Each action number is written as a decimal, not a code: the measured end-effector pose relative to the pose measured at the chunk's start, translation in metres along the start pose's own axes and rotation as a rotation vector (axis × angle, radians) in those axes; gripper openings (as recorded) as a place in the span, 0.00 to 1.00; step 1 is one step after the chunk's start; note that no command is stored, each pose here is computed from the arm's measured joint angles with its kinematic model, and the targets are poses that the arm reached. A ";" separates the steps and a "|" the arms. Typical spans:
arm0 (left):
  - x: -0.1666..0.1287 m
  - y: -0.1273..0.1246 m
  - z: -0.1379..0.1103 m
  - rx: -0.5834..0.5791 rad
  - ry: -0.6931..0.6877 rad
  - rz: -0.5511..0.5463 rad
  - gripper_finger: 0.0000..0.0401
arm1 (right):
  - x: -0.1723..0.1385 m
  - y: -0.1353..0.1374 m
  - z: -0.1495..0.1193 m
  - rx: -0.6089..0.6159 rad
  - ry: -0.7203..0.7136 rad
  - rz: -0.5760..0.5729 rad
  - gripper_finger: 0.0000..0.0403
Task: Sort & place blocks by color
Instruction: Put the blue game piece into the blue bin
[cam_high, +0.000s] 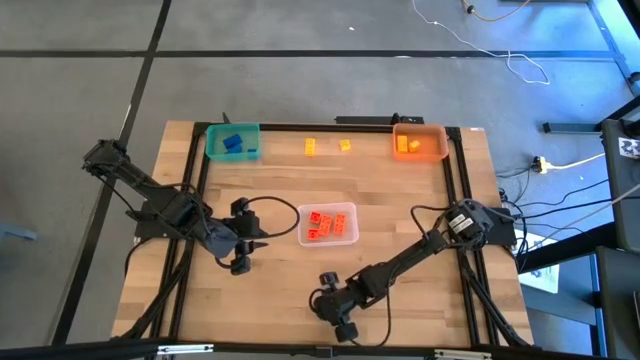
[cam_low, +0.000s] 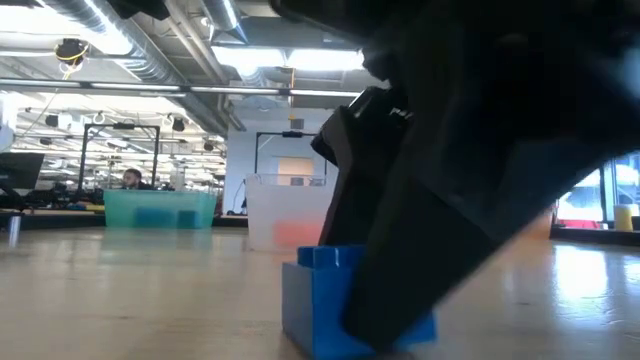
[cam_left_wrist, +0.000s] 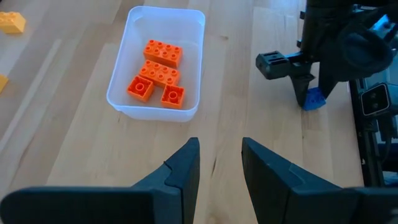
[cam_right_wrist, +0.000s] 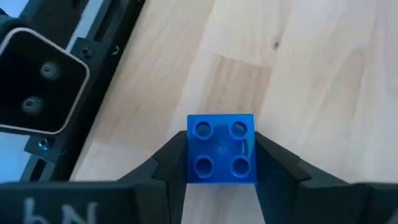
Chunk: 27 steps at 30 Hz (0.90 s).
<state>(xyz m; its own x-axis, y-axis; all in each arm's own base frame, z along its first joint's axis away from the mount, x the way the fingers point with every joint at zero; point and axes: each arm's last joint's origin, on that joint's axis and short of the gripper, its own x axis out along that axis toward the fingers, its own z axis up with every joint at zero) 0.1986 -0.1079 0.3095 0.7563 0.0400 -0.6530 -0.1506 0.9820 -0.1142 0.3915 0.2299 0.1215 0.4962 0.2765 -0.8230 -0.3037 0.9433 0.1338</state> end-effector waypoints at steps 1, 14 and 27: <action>0.000 0.000 0.000 0.000 -0.001 0.003 0.27 | -0.002 -0.004 0.002 0.007 0.003 -0.006 0.35; 0.000 0.003 -0.001 -0.067 -0.021 0.068 0.27 | -0.050 -0.067 0.071 -0.082 -0.025 -0.083 0.35; -0.036 0.031 -0.003 -0.131 -0.147 0.240 0.27 | -0.129 -0.125 0.124 -0.218 -0.020 -0.208 0.35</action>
<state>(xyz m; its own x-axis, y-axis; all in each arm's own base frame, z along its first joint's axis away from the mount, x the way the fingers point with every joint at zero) 0.1649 -0.0791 0.3272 0.7716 0.3034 -0.5590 -0.4095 0.9095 -0.0715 0.4662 0.0993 0.2796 0.5813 0.0867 -0.8090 -0.3598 0.9192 -0.1601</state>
